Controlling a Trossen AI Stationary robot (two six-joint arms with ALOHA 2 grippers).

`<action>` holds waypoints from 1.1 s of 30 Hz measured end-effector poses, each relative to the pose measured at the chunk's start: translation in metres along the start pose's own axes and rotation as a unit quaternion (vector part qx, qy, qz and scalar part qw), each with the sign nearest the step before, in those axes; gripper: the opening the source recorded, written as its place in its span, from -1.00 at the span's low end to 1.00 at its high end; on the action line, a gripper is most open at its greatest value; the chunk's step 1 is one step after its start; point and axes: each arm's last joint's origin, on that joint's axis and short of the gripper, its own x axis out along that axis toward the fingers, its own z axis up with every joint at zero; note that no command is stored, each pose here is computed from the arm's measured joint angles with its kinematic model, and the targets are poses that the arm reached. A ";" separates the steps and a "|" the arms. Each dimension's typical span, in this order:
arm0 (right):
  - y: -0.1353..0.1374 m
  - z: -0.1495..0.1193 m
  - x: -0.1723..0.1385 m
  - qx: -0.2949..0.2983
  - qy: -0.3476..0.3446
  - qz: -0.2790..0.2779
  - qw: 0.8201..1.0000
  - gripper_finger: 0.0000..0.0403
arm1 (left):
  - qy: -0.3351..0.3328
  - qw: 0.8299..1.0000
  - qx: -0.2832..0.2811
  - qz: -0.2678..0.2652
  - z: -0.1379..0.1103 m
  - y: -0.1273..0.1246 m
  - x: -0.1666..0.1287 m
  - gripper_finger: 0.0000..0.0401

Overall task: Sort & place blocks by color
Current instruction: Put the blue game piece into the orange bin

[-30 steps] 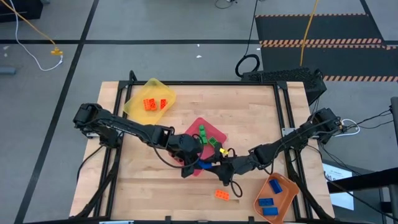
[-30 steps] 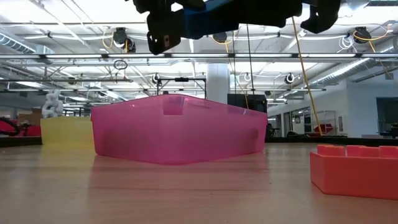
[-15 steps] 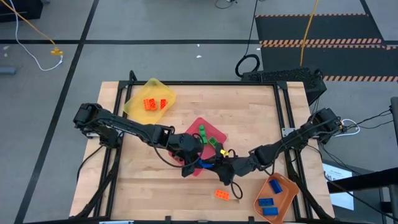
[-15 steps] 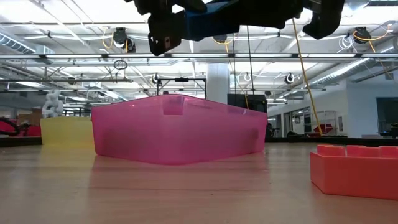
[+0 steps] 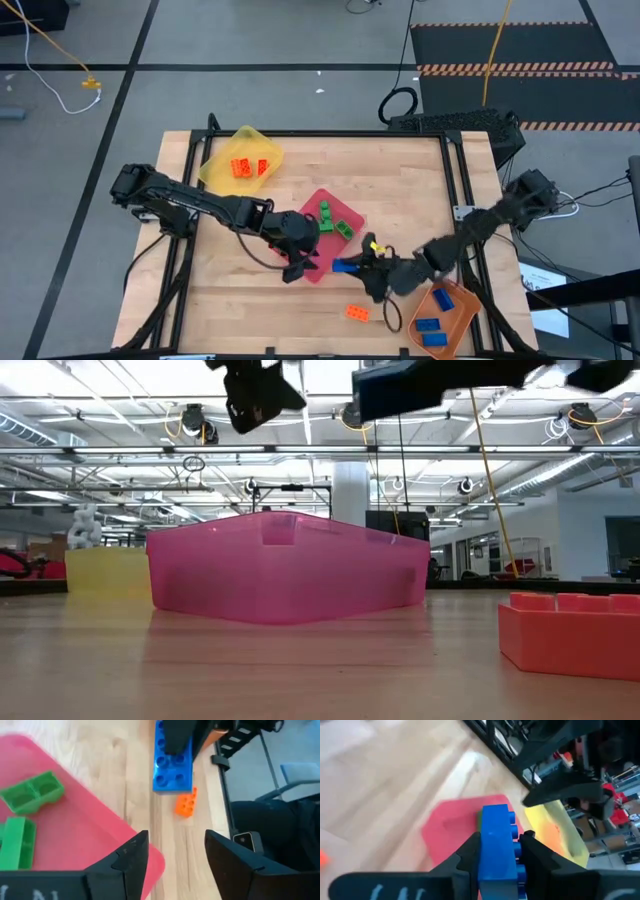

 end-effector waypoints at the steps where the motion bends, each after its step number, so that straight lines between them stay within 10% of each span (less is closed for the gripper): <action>1: 0.001 0.000 -0.006 0.011 0.008 0.010 1.000 -0.58 | 0.000 1.000 0.006 0.001 0.000 -0.001 -0.001 -0.01; 10: -0.002 -0.009 -0.068 0.170 0.068 0.125 0.975 -0.58 | -0.016 0.990 0.090 0.107 -0.007 -0.009 -0.002 0.24; 22: 0.000 -0.020 -0.128 0.397 0.193 0.321 0.838 -0.57 | -0.042 0.981 0.145 0.119 -0.012 -0.031 0.000 0.35; 28: 0.013 -0.032 -0.142 0.439 0.328 0.347 0.761 -0.57 | -0.094 0.973 0.162 0.133 -0.006 -0.038 0.000 0.35; 33: 0.025 -0.034 -0.148 0.447 0.380 0.341 0.734 -0.56 | -0.121 0.967 0.182 0.129 -0.002 -0.042 0.004 0.35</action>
